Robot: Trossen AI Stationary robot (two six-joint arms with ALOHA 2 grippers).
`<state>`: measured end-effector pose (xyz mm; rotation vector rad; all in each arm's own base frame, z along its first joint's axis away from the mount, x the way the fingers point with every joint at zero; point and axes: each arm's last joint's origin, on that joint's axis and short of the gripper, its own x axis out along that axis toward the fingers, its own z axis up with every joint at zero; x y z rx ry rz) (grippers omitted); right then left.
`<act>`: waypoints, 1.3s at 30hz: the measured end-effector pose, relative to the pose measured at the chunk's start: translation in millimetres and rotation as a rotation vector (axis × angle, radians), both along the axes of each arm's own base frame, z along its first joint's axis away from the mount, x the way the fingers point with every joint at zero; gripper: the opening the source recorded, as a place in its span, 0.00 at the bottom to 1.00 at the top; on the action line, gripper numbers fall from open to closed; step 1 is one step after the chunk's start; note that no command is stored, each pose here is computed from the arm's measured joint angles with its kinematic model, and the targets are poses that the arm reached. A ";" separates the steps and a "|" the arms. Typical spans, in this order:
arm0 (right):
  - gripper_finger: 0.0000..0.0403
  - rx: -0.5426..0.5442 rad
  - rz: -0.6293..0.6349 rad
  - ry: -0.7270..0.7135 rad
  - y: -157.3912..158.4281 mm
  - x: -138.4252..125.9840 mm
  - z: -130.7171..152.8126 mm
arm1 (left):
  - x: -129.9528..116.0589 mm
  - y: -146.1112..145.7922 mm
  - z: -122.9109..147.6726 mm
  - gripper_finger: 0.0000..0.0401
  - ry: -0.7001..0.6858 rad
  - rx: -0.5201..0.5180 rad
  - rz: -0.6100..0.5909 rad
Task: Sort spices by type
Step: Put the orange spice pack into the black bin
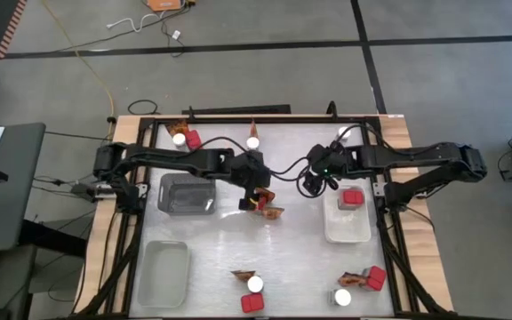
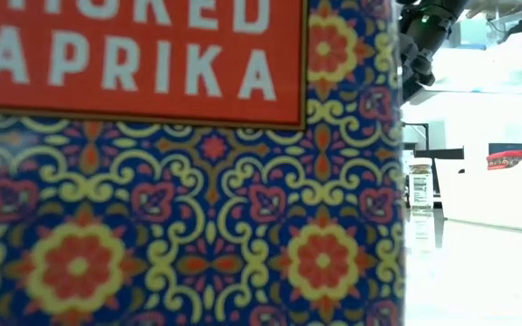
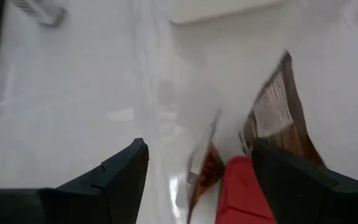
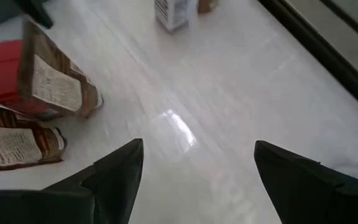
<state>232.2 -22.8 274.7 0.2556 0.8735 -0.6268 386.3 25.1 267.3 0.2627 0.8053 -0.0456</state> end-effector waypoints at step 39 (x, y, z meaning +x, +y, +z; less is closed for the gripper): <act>0.83 0.063 -0.151 -0.227 21.5 -51.2 37.0 | -3.2 24.4 -19.0 0.01 0.113 -0.110 0.028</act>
